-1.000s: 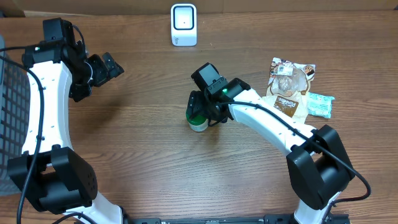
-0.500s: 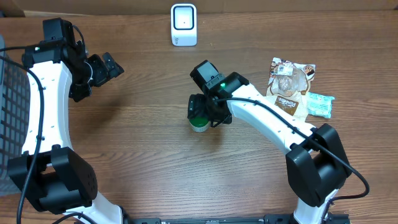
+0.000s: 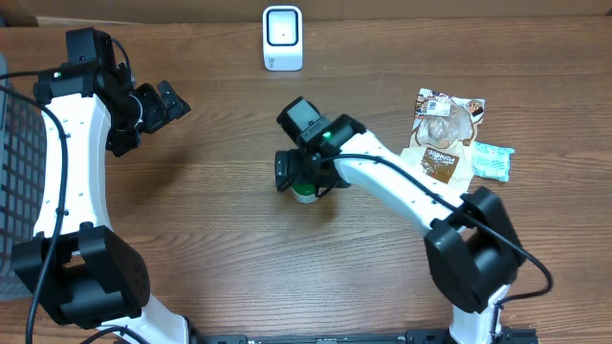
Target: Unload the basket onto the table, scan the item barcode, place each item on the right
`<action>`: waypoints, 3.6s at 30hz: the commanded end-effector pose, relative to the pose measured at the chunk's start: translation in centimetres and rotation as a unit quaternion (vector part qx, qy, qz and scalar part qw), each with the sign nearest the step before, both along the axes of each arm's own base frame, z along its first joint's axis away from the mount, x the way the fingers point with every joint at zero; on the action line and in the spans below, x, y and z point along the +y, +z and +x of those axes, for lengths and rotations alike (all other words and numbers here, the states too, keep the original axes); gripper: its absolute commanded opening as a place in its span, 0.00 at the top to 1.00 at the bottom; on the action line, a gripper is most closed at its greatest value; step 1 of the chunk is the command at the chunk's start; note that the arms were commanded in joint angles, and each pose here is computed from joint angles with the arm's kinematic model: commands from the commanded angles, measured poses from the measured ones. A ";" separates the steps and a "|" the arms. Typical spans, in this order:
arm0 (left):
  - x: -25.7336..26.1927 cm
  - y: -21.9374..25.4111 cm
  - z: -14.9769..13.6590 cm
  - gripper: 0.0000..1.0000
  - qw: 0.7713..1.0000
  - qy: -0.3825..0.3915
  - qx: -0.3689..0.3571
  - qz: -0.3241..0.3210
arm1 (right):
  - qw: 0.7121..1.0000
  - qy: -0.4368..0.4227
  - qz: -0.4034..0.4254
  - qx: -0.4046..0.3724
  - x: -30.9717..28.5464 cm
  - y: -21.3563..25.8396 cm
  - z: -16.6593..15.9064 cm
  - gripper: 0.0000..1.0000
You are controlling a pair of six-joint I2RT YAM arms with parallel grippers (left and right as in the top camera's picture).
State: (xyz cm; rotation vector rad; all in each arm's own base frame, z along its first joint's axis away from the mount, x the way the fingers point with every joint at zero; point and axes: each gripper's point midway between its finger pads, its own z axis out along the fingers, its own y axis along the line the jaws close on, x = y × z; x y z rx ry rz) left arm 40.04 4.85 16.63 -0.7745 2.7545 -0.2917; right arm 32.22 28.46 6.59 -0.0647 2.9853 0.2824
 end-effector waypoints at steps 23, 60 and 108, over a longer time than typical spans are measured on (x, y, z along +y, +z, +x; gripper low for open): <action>-0.2 0.4 0.2 0.00 1.000 -0.006 -0.007 0.005 | 0.906 0.398 -0.056 -0.131 1.6 4.3 2.3 0.46; -0.1 0.4 0.2 0.00 1.000 -0.006 -0.007 0.005 | 0.807 0.557 -0.036 -0.195 3.7 8.1 2.1 0.00; -0.2 0.4 0.2 0.00 1.000 -0.007 -0.007 0.005 | 1.000 -0.011 -0.007 0.021 0.3 -0.9 -0.4 0.28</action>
